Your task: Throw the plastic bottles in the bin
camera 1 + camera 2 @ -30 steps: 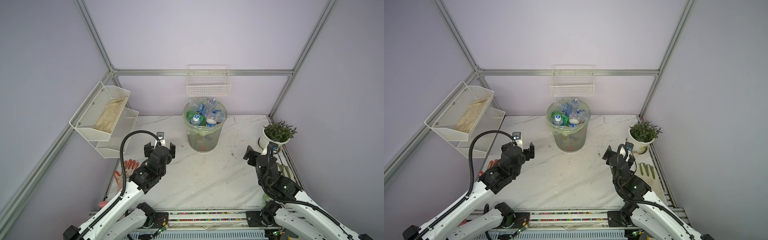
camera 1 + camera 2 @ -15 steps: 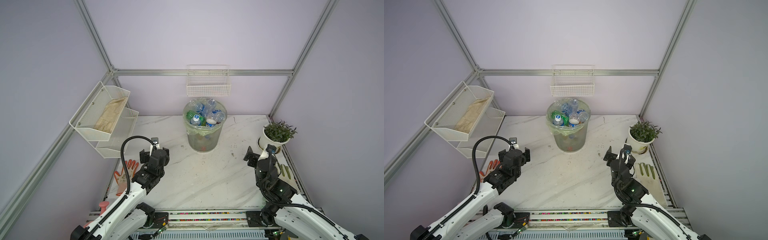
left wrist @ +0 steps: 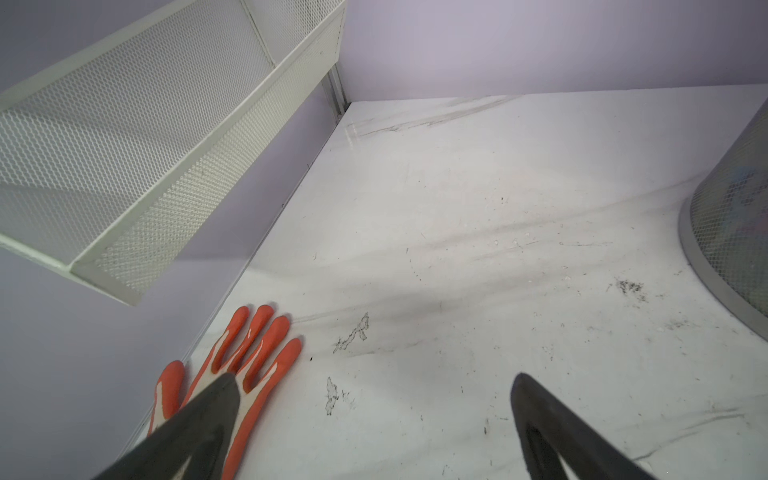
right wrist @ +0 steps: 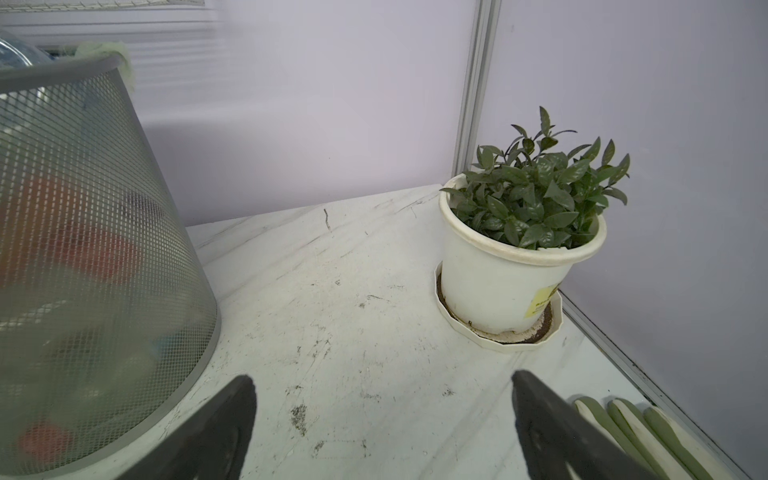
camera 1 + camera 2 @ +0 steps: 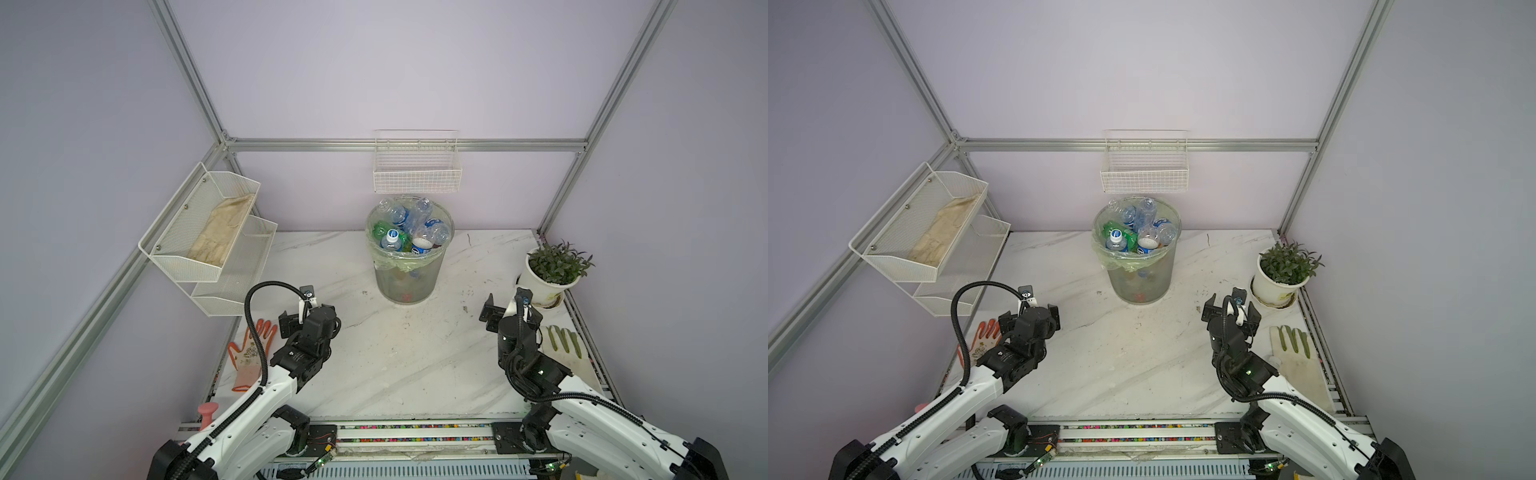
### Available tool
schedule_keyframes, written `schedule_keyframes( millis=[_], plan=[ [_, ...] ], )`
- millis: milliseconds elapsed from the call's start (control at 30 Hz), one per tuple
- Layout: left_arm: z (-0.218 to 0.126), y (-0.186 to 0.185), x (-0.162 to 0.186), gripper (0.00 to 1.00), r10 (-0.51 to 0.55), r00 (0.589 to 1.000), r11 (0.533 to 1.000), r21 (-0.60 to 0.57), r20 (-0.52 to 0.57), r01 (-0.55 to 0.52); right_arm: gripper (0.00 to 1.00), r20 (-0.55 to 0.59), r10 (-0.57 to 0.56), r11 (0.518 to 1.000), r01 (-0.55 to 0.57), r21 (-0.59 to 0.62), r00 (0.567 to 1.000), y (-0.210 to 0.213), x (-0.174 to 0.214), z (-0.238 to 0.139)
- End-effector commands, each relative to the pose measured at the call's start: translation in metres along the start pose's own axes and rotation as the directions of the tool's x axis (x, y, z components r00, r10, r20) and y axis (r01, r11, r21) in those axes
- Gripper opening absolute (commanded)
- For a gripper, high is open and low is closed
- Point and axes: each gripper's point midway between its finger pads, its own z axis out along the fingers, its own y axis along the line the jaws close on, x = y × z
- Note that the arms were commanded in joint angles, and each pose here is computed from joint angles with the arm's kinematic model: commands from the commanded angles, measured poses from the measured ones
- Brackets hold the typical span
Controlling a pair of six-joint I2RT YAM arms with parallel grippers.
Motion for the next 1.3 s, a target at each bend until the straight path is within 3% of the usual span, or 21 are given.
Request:
schedule_keyframes(
  millis=[0,300,767,1267],
  plan=[
    [0.003,0.008,0.004,1.00,-0.049,0.999,0.997,-0.050,0.013,0.050,0.97,0.037,0.018,0.999,-0.019,0.030,0.999,-0.005,0.001,0.002],
    [0.000,0.019,0.006,1.00,-0.042,0.999,0.995,-0.092,0.015,0.043,0.97,0.027,0.014,0.999,-0.015,0.052,1.000,-0.014,0.030,0.004],
    [-0.009,0.031,0.008,1.00,-0.066,0.997,0.991,-0.115,0.026,0.069,0.98,0.113,0.146,0.966,-0.166,0.196,0.983,-0.061,0.021,0.001],
    [-0.022,0.045,0.013,1.00,-0.079,0.991,0.983,-0.155,0.113,0.096,0.97,0.118,0.150,0.962,-0.172,0.210,0.982,-0.063,0.020,0.003]
  ],
)
